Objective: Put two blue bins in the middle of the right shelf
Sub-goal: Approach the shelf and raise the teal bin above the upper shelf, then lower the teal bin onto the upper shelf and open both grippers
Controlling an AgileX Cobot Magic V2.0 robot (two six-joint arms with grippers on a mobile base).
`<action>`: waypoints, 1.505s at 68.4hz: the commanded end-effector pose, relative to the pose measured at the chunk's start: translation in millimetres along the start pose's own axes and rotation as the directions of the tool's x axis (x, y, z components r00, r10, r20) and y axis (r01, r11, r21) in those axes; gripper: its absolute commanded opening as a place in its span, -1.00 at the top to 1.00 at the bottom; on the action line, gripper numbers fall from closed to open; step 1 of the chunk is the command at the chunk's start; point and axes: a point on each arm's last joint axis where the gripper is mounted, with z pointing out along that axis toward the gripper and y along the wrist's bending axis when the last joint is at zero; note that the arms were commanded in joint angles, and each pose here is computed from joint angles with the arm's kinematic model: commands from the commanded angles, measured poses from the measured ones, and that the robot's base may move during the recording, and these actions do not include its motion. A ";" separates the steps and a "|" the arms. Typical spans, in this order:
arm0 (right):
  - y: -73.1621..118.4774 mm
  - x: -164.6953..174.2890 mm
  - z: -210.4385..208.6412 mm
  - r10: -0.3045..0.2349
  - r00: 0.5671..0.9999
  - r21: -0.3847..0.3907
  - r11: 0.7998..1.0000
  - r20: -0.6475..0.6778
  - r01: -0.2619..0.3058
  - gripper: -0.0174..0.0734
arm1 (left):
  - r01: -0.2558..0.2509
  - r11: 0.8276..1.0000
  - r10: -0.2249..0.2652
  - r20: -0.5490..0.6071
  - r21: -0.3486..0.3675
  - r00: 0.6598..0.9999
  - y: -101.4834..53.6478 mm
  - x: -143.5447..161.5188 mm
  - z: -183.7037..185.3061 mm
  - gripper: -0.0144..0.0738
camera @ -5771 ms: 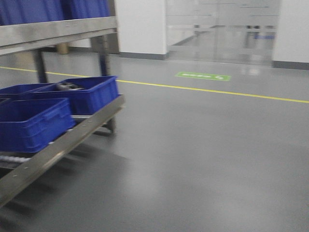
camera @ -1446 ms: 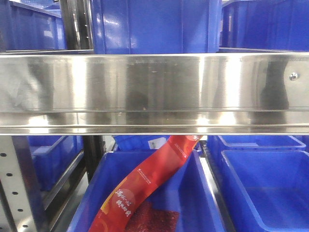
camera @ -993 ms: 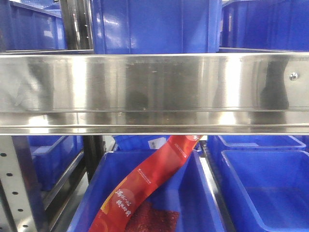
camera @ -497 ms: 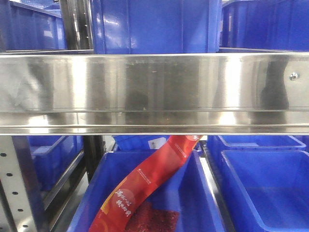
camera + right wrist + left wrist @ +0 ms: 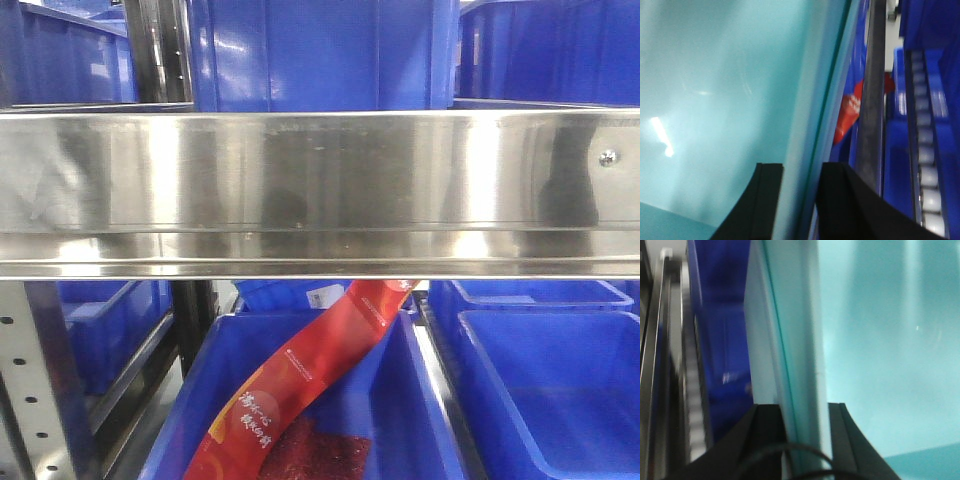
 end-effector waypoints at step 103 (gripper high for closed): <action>-19.4 10.3 53.7 -0.072 0.986 0.105 0.990 -0.149 0.089 -0.55 | -0.079 0.985 0.023 -0.345 -0.150 0.938 20.2 29.5 56.8 -0.63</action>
